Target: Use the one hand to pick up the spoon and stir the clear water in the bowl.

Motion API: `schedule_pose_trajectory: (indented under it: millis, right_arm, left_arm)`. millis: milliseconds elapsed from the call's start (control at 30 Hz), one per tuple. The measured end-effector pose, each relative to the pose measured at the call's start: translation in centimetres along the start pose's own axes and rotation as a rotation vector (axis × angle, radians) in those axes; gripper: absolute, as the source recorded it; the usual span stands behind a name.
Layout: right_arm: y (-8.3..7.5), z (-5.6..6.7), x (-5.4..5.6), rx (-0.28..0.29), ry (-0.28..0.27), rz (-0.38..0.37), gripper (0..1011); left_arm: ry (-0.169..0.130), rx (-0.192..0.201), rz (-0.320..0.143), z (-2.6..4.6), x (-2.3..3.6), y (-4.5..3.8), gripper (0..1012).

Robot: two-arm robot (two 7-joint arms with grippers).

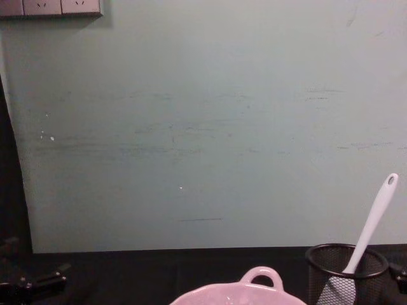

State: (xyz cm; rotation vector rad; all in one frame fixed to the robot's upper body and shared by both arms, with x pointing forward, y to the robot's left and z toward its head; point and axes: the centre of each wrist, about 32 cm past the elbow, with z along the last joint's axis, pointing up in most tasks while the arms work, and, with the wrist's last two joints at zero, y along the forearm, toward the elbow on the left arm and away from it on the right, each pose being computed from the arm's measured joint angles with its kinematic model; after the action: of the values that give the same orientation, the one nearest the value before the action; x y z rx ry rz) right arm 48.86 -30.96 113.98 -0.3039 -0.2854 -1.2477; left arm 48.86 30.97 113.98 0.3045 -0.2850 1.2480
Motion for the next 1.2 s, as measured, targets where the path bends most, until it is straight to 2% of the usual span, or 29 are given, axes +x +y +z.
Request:
schedule_pose_trajectory:
  millis: [800,1200]
  right_arm:
    - [0.0,0.0,0.0,-0.001,0.000,0.000,1003]
    - [-2.4,1.0,0.7,0.011,0.015,-0.022,1002]
  left_arm:
    - [0.000,0.000,0.000,0.00,0.00,0.00,1011]
    - [0.000,0.000,0.000,0.00,0.00,0.00,1011]
